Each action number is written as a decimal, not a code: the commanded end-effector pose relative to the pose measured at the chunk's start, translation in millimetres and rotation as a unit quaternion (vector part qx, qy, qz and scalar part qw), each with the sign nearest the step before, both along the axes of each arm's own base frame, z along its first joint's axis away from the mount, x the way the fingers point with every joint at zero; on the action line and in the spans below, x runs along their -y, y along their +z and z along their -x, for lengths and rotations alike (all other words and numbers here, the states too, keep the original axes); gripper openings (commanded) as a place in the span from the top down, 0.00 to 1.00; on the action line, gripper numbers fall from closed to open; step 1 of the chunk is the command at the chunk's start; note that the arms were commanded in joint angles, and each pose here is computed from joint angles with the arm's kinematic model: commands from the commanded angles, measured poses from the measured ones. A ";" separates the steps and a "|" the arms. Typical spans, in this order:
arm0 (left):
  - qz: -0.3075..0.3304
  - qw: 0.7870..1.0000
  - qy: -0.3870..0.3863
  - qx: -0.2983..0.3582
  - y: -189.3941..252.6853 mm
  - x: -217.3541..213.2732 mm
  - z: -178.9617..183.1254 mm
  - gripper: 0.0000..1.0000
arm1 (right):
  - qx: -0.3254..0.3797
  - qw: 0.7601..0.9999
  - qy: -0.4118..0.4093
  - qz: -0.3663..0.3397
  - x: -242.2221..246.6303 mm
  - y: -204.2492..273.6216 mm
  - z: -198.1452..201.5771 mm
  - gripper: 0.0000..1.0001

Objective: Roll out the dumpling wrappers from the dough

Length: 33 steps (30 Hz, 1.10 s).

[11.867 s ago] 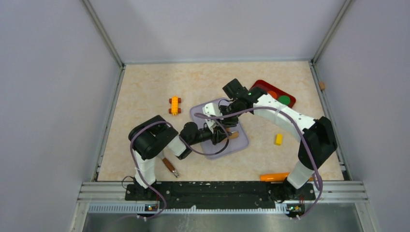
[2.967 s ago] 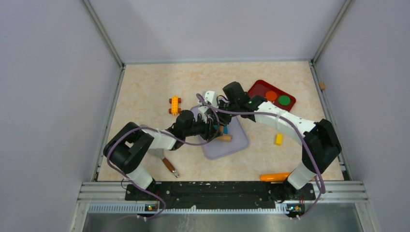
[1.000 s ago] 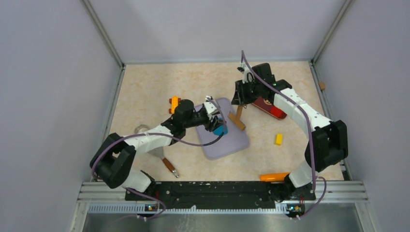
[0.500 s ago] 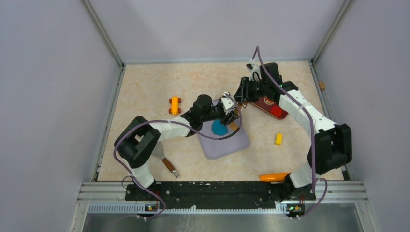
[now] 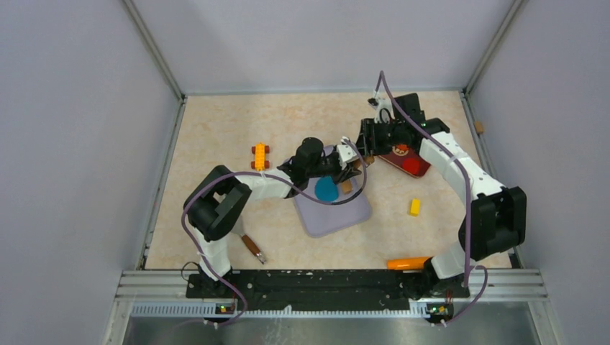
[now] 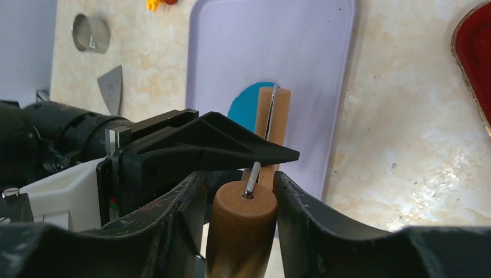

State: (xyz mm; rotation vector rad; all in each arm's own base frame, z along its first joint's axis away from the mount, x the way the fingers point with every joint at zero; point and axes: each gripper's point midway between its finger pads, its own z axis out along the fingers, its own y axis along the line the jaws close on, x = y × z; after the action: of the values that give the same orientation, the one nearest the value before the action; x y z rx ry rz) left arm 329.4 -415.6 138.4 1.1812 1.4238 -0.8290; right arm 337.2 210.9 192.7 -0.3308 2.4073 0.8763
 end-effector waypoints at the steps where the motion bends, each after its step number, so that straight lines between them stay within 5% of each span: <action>1: 0.020 0.997 -0.056 0.044 30.8 1.2 15.1 1.00 | 0.006 0.998 0.049 0.034 8.5 6.0 12.4 0.49; 13: 0.016 0.997 -0.050 0.048 31.3 -6.2 6.5 1.00 | -0.050 0.998 0.021 0.044 9.2 -18.9 7.5 0.43; 16: 0.014 0.998 -0.046 0.051 31.0 -6.9 3.1 1.00 | -0.064 0.997 0.015 0.047 11.0 -24.6 9.5 0.66; 18: 0.011 0.998 -0.044 0.049 28.5 -7.6 2.5 1.00 | -0.074 0.996 0.016 0.040 9.0 -25.5 12.0 0.70; 26: -0.009 0.999 -0.024 0.027 14.7 -15.6 -2.2 1.00 | -0.122 0.991 0.059 -0.011 -7.7 -22.9 30.4 0.68; 30: -0.012 1.000 -0.025 0.008 10.0 -19.5 0.1 1.00 | -0.137 0.988 0.067 -0.020 -10.8 -25.2 33.5 0.55; 33: -0.015 1.000 -0.025 -0.001 5.4 -20.8 2.2 1.00 | -0.141 0.987 0.068 -0.024 -12.6 -27.7 33.4 0.57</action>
State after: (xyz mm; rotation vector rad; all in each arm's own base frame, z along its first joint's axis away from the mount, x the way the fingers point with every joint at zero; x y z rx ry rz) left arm 321.3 -397.2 112.5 1.2903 1.4854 -0.8588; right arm 304.8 215.1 148.3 -0.3519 2.6742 1.0189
